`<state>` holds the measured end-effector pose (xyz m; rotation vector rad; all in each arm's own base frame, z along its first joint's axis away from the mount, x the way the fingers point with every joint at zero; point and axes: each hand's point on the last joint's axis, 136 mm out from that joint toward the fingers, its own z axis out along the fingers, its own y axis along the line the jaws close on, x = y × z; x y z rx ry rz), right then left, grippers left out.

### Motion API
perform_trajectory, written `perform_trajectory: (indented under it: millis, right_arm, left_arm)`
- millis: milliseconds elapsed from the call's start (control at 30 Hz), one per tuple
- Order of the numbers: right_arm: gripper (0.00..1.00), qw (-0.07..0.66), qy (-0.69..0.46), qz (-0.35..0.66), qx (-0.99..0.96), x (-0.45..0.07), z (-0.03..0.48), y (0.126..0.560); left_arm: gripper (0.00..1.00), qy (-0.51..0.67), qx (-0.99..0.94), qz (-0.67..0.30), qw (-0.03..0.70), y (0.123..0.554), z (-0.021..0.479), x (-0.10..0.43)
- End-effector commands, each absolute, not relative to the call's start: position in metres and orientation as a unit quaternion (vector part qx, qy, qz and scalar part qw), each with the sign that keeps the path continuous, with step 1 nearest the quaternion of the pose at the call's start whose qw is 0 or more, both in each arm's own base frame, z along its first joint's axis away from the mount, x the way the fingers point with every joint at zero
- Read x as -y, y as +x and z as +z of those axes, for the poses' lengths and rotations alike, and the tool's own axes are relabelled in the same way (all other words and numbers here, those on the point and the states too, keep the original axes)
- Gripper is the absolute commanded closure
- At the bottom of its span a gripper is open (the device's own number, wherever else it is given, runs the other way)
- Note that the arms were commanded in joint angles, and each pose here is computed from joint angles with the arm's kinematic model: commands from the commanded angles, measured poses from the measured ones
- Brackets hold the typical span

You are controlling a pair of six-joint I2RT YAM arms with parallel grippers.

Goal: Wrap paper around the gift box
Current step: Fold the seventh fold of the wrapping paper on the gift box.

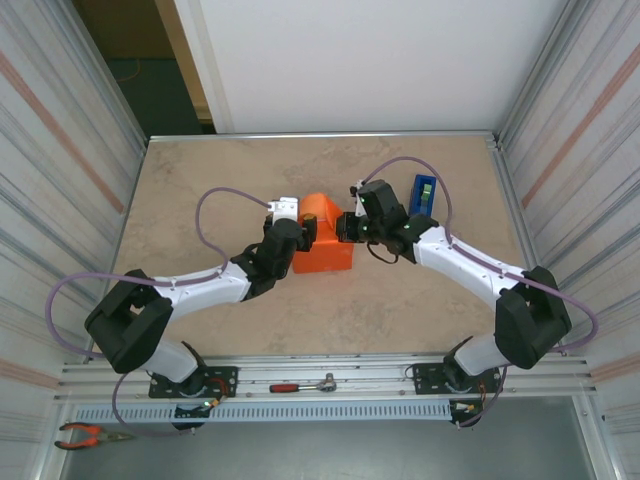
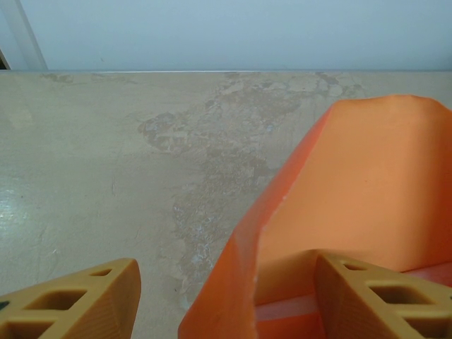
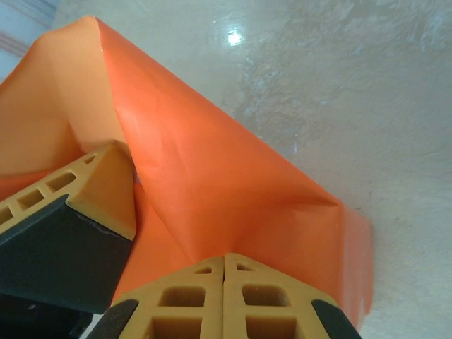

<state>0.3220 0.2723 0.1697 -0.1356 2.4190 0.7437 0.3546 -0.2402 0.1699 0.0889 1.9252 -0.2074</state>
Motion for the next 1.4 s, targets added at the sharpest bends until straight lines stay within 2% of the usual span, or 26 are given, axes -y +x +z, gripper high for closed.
perform_trajectory:
  millis: [0, 367, 667, 1133, 1367]
  right_arm:
    - [1.0, 0.223, -0.08, 0.198, -0.951, -0.254, 0.109, 0.292]
    - [1.0, 0.275, -0.015, 0.291, -0.916, -0.248, 0.17, 0.334]
    - [1.0, 0.278, -0.02, 0.317, -0.907, -0.262, 0.18, 0.348]
    - [1.0, 0.259, -0.078, 0.317, -0.909, -0.299, 0.17, 0.331]
    - [1.0, 0.253, -0.126, 0.278, -0.918, -0.309, 0.155, 0.314]
  left_arm:
    - [0.34, 0.049, -0.833, -0.067, 0.547, 0.347, 0.155, 0.236]
    - [0.34, 0.051, -0.834, -0.065, 0.545, 0.346, 0.152, 0.235]
    - [0.34, 0.05, -0.835, -0.065, 0.544, 0.346, 0.151, 0.235]
    - [0.34, 0.05, -0.835, -0.065, 0.545, 0.347, 0.149, 0.236]
    - [0.34, 0.05, -0.835, -0.065, 0.545, 0.347, 0.149, 0.236]
